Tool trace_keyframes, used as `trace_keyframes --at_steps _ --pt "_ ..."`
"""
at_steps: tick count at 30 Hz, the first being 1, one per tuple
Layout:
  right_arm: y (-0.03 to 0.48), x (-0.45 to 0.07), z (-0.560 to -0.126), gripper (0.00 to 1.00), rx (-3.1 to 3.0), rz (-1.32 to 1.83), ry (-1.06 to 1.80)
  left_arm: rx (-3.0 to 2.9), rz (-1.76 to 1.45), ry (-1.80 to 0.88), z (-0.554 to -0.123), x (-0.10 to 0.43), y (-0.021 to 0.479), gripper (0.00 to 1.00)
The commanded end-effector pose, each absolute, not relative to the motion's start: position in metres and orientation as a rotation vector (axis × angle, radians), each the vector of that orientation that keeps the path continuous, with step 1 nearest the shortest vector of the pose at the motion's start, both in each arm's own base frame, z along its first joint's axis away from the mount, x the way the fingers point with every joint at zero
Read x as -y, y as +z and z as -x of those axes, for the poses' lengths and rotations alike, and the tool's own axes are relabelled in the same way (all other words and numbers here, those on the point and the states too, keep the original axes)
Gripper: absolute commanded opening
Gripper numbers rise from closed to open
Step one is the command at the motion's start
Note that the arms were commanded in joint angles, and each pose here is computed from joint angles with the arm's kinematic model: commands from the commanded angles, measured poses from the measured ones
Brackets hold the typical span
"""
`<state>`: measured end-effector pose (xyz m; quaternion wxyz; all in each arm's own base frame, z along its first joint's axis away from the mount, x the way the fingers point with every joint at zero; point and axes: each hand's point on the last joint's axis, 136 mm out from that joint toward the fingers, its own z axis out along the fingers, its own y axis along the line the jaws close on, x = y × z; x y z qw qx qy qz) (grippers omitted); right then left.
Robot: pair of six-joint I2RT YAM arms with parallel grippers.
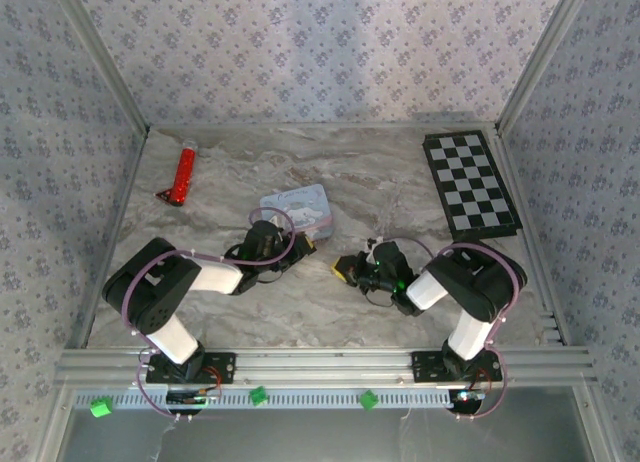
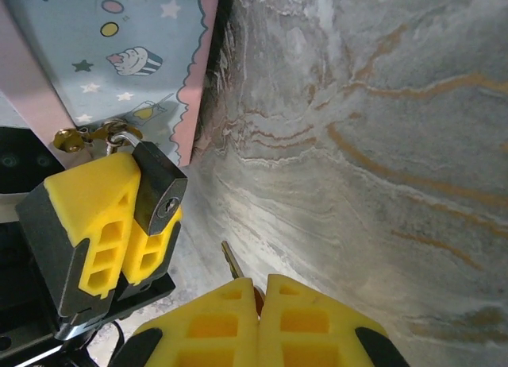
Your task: Unlock the padlock with the key
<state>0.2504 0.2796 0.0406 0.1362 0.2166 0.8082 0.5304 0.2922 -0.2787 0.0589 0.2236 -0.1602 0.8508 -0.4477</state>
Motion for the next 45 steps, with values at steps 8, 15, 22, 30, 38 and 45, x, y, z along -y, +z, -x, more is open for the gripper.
trace_keyframes --at_steps 8,15,22,30,38,45 --pt "0.055 -0.291 -0.259 0.0 -2.248 -0.633 1.651 -2.313 0.437 -1.357 -0.294 0.292 0.078 0.07" --pt "0.053 -0.295 -0.263 0.0 -2.223 -0.667 1.696 -2.325 0.443 -1.355 -0.294 0.292 0.075 0.07" --pt "0.054 -0.298 -0.264 0.0 -2.197 -0.698 1.723 -2.331 0.446 -1.353 -0.294 0.293 0.072 0.07" --pt "0.051 -0.302 -0.264 0.0 -2.196 -0.718 1.739 -2.326 0.449 -1.36 -0.294 0.294 0.074 0.08" --pt "0.053 -0.301 -0.266 0.0 -2.184 -0.732 1.738 -2.324 0.452 -1.364 -0.294 0.295 0.073 0.08" --pt "0.055 -0.301 -0.267 0.0 -2.175 -0.733 1.738 -2.323 0.456 -1.374 -0.294 0.296 0.071 0.08"
